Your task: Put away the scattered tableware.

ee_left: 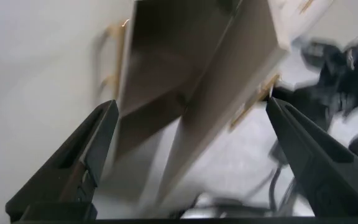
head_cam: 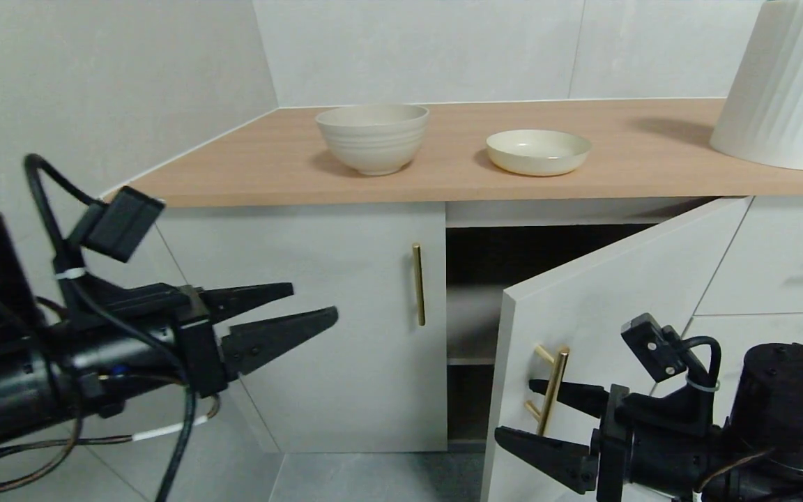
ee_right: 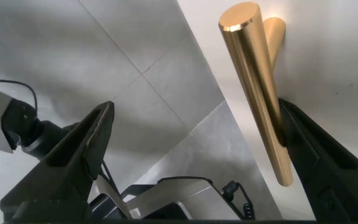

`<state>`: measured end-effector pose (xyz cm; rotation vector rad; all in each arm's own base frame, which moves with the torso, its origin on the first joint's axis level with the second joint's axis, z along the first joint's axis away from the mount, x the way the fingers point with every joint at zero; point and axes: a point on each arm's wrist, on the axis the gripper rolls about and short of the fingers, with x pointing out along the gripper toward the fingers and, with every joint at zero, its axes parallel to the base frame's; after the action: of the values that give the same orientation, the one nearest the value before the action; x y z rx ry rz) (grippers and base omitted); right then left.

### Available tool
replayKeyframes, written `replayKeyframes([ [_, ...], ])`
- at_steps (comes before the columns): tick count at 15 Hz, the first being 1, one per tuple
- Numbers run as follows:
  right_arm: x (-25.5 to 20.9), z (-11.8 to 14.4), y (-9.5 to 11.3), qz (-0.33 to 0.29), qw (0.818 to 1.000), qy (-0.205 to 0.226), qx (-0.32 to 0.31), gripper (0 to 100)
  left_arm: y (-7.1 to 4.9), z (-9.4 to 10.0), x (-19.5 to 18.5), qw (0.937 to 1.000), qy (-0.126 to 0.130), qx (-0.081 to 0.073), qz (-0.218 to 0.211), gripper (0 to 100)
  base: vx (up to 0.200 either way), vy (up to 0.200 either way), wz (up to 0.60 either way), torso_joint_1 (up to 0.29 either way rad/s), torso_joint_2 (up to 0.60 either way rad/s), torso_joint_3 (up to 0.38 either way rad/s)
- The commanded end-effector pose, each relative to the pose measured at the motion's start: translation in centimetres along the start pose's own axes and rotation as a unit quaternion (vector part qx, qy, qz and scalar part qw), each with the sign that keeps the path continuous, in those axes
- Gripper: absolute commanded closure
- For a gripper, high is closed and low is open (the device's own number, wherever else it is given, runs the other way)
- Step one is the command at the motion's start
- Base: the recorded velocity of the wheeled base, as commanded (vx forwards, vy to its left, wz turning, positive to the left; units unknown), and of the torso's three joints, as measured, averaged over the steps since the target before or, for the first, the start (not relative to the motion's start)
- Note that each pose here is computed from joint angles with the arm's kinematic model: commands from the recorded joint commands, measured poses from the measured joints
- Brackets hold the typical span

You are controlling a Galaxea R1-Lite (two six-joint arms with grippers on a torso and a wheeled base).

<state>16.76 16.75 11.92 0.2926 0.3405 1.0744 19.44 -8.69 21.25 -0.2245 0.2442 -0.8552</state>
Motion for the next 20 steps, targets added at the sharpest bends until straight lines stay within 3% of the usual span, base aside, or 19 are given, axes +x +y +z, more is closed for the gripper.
replayKeyframes([
  [1,-0.1,-0.2,-0.1,-0.005,1.0,0.004,0.002,0,0.6,-3.4,4.2,0.9974,0.058,-0.043,-0.007,0,0.0,0.0,0.0,0.0,0.0,0.0],
  [3,0.0,-0.3,-0.1,-0.006,1.0,0.007,0.004,0,0.2,-3.9,4.9,0.9965,0.064,-0.051,-0.015,0,0.0,0.0,0.0,0.0,0.0,0.0],
  [4,0.0,-0.3,-0.2,-0.006,1.0,0.008,0.004,0,0.2,-4.2,5.2,0.996,0.07,-0.053,-0.016,100,0.0,0.0,0.0,0.0,0.0,0.0],
  [7,0.0,-0.3,-0.1,-0.006,1.0,0.007,0.003,0,0.4,-4.7,6.0,0.9953,0.077,-0.056,-0.019,100,0.0,0.0,0.0,0.0,0.0,0.0],
  [13,-0.2,0.1,-0.4,-0.012,1.0,-0.003,0.003,0,1.0,-4.4,8.7,0.9961,0.059,-0.045,-0.048,100,0.0,0.0,0.0,0.0,0.0,0.0],
  [17,-0.7,0.7,-0.4,-0.017,1.0,-0.016,0.001,0,0.3,-7.5,14.2,0.9908,0.08,-0.044,-0.1,100,0.0,0.0,0.0,0.0,0.0,0.0],
  [18,-0.7,0.7,-0.4,-0.017,1.0,-0.016,0.001,0,0.3,-7.5,14.2,0.9908,0.08,-0.044,-0.1,100,0.0,0.0,0.0,0.0,0.0,0.0],
  [20,-0.8,0.6,-0.5,-0.018,1.0,-0.016,0.002,0,-0.6,-9.0,17.9,0.9884,0.07,-0.032,-0.131,100,0.0,0.0,0.0,0.0,0.0,0.0],
])
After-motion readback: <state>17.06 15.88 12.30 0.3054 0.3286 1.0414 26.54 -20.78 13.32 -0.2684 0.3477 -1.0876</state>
